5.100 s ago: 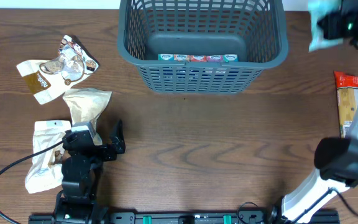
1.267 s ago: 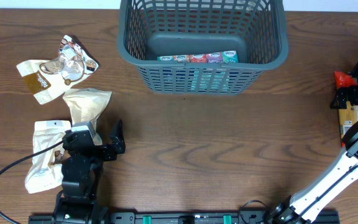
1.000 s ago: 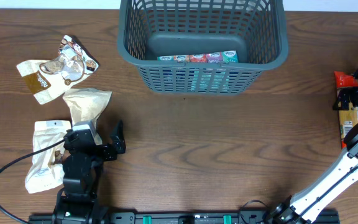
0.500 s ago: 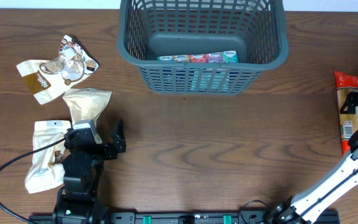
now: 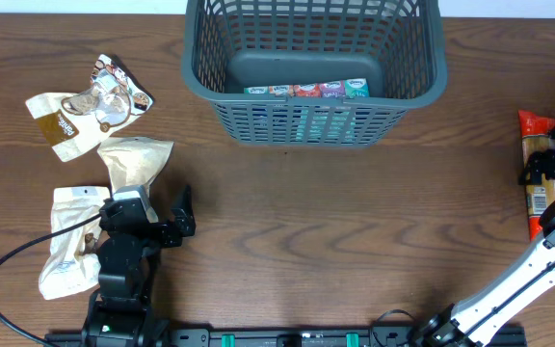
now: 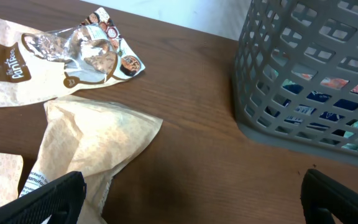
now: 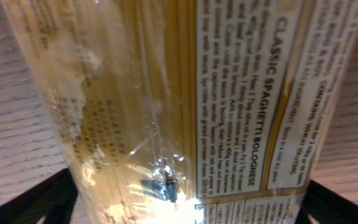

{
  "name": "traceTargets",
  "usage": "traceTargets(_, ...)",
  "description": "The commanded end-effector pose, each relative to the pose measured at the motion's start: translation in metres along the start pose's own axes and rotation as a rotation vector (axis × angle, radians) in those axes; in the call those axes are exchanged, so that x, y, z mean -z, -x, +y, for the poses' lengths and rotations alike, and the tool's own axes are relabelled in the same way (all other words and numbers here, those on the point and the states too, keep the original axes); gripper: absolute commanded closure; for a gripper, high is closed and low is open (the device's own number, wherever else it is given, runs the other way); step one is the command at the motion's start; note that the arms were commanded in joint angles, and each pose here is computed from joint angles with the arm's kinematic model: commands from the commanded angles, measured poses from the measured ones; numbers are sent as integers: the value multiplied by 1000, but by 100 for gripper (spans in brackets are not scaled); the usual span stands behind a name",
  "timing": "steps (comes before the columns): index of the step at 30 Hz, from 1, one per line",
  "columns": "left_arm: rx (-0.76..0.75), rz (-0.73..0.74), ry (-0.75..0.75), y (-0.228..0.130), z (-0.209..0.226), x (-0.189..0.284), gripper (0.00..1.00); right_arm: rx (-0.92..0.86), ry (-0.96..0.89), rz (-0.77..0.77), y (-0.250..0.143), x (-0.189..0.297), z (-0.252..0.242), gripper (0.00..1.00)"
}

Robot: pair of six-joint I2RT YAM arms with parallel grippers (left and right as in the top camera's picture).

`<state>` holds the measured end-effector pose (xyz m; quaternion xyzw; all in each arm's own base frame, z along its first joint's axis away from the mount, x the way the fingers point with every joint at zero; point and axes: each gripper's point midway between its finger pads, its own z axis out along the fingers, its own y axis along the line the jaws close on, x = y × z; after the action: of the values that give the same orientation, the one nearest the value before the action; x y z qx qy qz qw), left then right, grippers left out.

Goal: Pack container
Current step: 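Move the right gripper to the spaghetti package and grasp it, then lift the spaghetti package with the right gripper and drop it into basket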

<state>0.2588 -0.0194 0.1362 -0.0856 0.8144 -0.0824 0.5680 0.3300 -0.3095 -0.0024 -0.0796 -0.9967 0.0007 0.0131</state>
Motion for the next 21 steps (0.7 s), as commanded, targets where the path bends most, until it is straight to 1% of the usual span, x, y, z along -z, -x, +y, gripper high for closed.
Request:
traceTargets(1, 11, -25, -9, 11, -4, 2, 1, -2, 62, 26, -6, -15, 17, 18)
traceTargets(3, 11, -25, -9, 11, -4, 2, 2, -2, 80, 27, -8, -18, 22, 24)
traceTargets(6, 11, -25, -9, 11, -4, 2, 1, -4, 92, 22, -7, -18, 24, 40)
traceTargets(11, 11, -24, -9, 11, -4, 2, 1, -35, 109, 13, -4, -17, 29, 52)
traceTargets(14, 11, -24, -9, 11, -4, 2, 1, -29, 139, -7, 2, -17, 38, 64)
traceTargets(15, 11, -25, -9, 11, -4, 2, 1, -25, 148, -15, 5, -16, 41, 71)
traceTargets(16, 11, -24, -9, 11, -3, 2, 1, -21, 154, -21, 7, -15, 43, 82)
traceTargets(17, 11, -24, -9, 11, -3, 2, 1, -20, 163, -28, 9, -14, 46, 96)
traceTargets(18, 11, -24, -9, 11, -4, 2, 2, -26, 168, -34, 12, -13, 48, 99)
traceTargets(21, 11, -23, -8, 11, -3, 2, 1, -28, 172, -46, 18, -8, 54, 99)
